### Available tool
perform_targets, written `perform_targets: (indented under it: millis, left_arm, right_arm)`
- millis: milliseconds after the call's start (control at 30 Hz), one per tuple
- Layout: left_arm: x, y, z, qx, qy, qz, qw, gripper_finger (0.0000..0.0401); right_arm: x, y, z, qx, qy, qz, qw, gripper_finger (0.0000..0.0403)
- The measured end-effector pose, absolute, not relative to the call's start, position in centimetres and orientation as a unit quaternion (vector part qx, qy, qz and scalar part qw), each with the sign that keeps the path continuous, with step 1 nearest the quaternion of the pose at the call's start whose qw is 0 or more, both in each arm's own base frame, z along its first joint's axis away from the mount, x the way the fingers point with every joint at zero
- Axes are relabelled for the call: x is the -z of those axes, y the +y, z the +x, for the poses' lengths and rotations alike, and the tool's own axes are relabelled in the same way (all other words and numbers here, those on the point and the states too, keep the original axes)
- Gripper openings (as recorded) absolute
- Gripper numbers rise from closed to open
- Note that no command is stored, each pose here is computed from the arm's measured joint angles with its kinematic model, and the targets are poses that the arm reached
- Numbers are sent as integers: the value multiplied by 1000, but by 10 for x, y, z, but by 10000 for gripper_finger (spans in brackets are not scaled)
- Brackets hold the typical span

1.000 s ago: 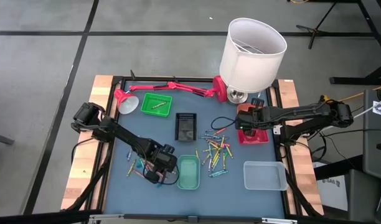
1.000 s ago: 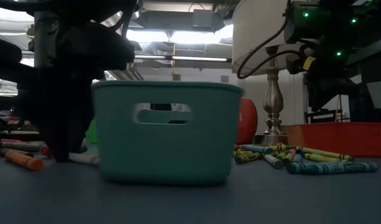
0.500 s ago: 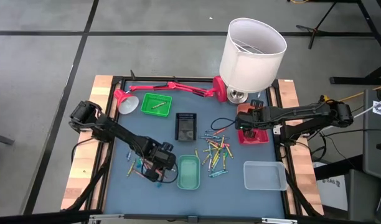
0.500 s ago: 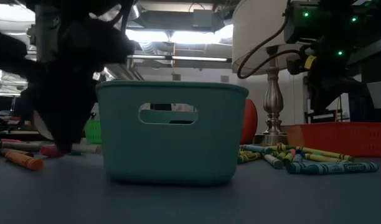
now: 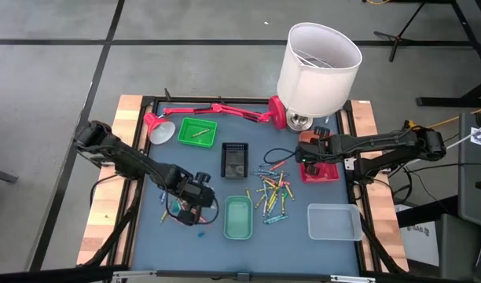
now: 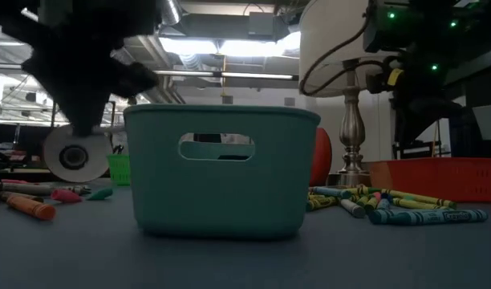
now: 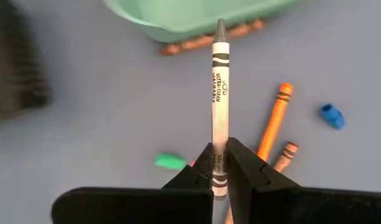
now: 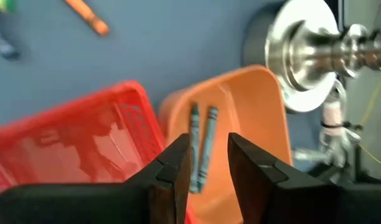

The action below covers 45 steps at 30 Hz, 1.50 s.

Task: Sort crayons
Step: Put the gray crayon into the green bin

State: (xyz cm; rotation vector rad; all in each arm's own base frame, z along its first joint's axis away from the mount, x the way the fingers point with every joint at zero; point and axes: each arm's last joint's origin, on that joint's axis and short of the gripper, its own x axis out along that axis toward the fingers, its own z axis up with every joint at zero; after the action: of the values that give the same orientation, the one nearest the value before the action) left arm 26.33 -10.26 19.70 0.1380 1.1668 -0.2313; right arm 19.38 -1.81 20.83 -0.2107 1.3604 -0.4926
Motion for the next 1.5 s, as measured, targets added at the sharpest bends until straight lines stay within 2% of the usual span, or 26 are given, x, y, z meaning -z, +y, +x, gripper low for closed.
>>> perform_targets:
  millis: [267,467,933,1233,1500]
  left_arm:
    - [-229,-78,246,-26,515,55,855,6]
    - [-243,-48,241,-123,493,53,859,6]
    - [-242,32,239,-271,511,-15,815,6]
    - [-242,74,229,-312,527,-15,790,6]
    - [-236,100,224,-304,557,-11,773,6]
  right_arm:
    - [-209,-15,203,180,595,-50,782,106]
    - [-210,-14,209,165,574,-32,802,106]
    - [-215,-14,221,166,515,-21,841,106]
    - [-216,-14,223,166,506,-20,846,106]
    - [-216,-14,223,166,506,-20,846,106]
